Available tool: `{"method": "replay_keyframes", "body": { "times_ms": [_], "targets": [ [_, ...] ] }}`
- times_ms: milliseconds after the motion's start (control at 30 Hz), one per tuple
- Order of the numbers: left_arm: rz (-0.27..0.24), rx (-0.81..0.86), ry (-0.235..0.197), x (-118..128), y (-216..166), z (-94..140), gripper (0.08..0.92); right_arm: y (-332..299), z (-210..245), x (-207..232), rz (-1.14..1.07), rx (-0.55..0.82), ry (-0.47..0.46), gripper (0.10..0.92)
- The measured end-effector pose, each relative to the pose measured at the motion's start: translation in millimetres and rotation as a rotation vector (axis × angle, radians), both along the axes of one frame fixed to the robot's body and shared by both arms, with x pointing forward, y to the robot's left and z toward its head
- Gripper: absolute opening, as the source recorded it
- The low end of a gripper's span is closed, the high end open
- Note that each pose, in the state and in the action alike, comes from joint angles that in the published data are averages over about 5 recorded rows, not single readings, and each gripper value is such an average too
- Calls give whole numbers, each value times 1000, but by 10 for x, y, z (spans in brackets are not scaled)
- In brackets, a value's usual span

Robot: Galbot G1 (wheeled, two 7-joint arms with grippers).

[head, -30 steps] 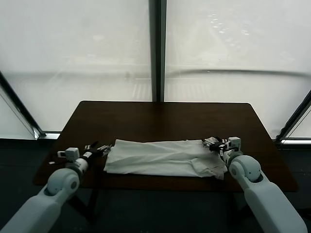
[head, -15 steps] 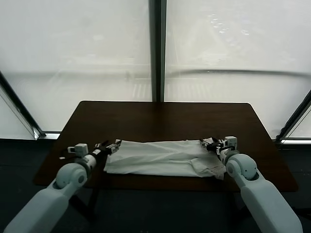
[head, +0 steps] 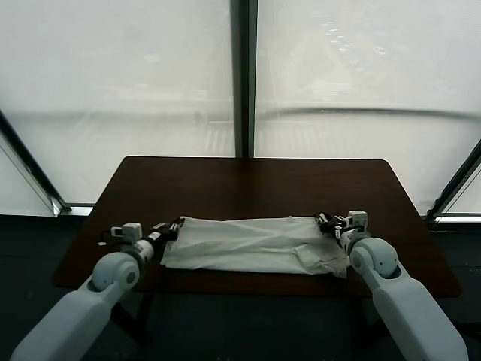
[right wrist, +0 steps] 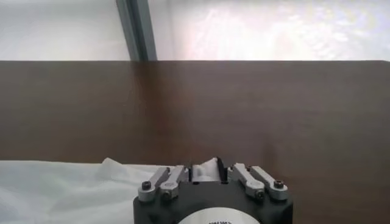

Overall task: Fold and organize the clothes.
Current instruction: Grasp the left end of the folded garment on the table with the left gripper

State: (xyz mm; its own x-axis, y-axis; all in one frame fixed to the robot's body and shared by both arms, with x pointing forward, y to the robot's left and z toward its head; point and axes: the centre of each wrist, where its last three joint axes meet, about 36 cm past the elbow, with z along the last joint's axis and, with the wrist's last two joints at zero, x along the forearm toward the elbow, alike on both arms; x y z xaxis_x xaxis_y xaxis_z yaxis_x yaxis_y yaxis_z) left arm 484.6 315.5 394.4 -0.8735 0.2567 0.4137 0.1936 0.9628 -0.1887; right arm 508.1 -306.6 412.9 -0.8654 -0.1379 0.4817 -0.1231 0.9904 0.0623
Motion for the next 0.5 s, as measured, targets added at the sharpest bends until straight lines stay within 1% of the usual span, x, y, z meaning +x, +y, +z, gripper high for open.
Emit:
{"method": "replay_keyframes", "body": {
  "times_ms": [167, 333, 500],
  "targets": [
    [8, -3, -6, 20, 14, -2, 192, 0, -7, -14, -2, 4, -4, 144],
    [9, -15, 4, 17, -4, 0, 189, 8, 7, -3, 0, 6, -6, 144],
    [-6, -24, 13, 4, -90, 3, 189, 11, 19, 3, 2, 7, -7, 144]
  ]
}}
